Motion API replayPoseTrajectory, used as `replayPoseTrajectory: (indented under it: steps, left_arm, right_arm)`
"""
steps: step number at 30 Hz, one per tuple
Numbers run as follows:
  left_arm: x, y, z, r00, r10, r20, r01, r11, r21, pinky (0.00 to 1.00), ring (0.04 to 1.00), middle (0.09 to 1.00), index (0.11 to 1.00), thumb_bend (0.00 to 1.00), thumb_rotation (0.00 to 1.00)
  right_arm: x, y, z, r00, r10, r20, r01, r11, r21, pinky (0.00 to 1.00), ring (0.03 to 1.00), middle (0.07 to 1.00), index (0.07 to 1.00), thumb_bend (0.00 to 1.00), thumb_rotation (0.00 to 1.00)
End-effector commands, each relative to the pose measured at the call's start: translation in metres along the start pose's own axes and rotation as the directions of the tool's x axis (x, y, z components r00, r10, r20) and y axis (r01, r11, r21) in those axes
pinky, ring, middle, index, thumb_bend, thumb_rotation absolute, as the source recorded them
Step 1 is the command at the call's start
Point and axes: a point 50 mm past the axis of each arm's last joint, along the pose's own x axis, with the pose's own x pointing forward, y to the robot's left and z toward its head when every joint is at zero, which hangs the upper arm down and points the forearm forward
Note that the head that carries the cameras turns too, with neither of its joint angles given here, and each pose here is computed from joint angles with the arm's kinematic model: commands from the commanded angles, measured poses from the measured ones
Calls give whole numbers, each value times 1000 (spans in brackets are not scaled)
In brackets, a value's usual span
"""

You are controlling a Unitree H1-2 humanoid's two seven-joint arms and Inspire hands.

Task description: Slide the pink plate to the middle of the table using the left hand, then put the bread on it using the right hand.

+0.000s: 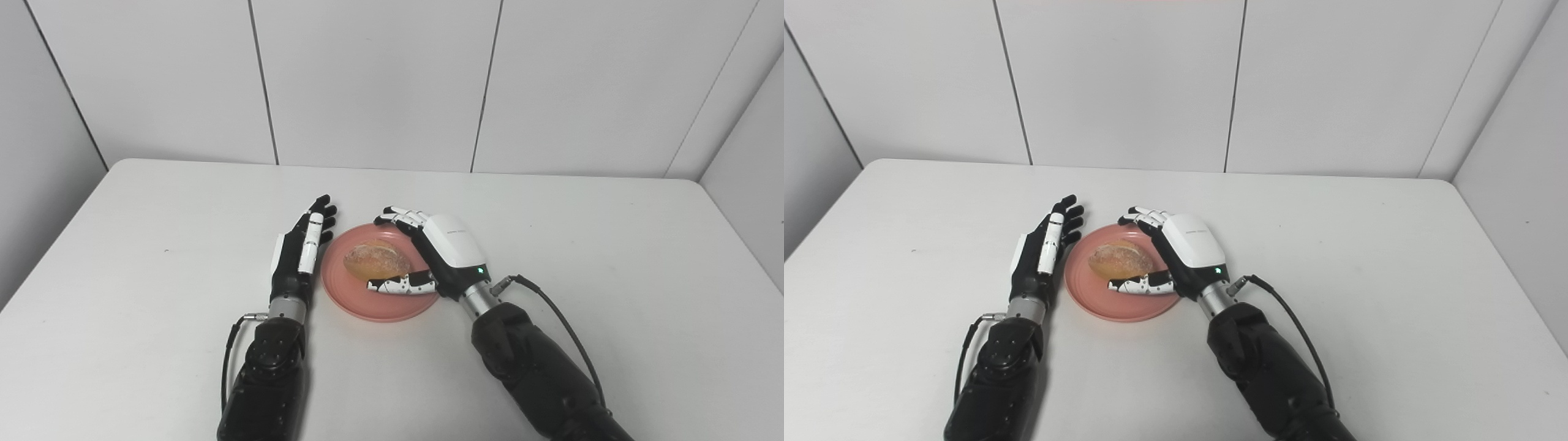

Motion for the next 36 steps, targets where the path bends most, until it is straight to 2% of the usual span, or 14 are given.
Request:
replayPoseTrajectory:
  steps: [1, 9, 13, 17, 21, 25, 28, 32, 36]
  left_arm:
    - [3, -9, 7, 999, -33, 18, 33, 999, -15, 843, 862, 852, 838, 452, 1000]
    - [1, -6, 9, 1000, -24, 13, 23, 1000, 20, 851, 862, 848, 834, 446, 1000]
    - [0, -5, 11, 999, -27, 17, 26, 999, 32, 855, 862, 847, 836, 438, 1000]
    - [-1, -3, 11, 999, -33, 24, 33, 999, 23, 858, 866, 848, 839, 433, 1000]
    - [-2, -3, 11, 999, -34, 32, 34, 999, 3, 854, 866, 847, 836, 426, 1000]
    - [-4, -4, 13, 998, -40, 40, 41, 999, -21, 850, 862, 843, 832, 424, 1000]
    - [-5, -5, 13, 999, -34, 38, 35, 999, -29, 840, 855, 834, 824, 432, 1000]
    - [-5, -6, 13, 999, -34, 38, 35, 999, -17, 851, 862, 840, 831, 439, 1000]
    - [-6, -5, 13, 998, -39, 40, 39, 999, -9, 868, 878, 856, 851, 448, 1000]
  right_arm:
    - [13, -22, 13, 993, -83, 79, 82, 996, 18, 913, 933, 964, 932, 669, 748]
    - [-1, -29, 10, 984, -169, 63, 162, 981, 111, 944, 955, 989, 988, 661, 891]
    - [-9, -31, 8, 975, -220, 14, 215, 964, 154, 932, 969, 1000, 1000, 599, 987]
    - [-21, -34, 8, 966, -249, -76, 260, 927, 271, 950, 997, 1000, 1000, 545, 1000]
    - [-31, -34, 6, 962, -254, -103, 274, 899, 343, 990, 1000, 1000, 1000, 516, 1000]
    - [-39, -30, 2, 951, -222, -214, 301, 816, 494, 1000, 1000, 1000, 1000, 533, 1000]
    - [-41, -28, -3, 940, -204, -275, 327, 771, 546, 1000, 1000, 1000, 1000, 601, 1000]
    - [-38, -25, -10, 928, -207, -309, 366, 654, 661, 1000, 1000, 1000, 1000, 665, 1000]
    - [-34, -21, -13, 926, -183, -331, 376, 529, 761, 1000, 1000, 1000, 1000, 669, 1000]
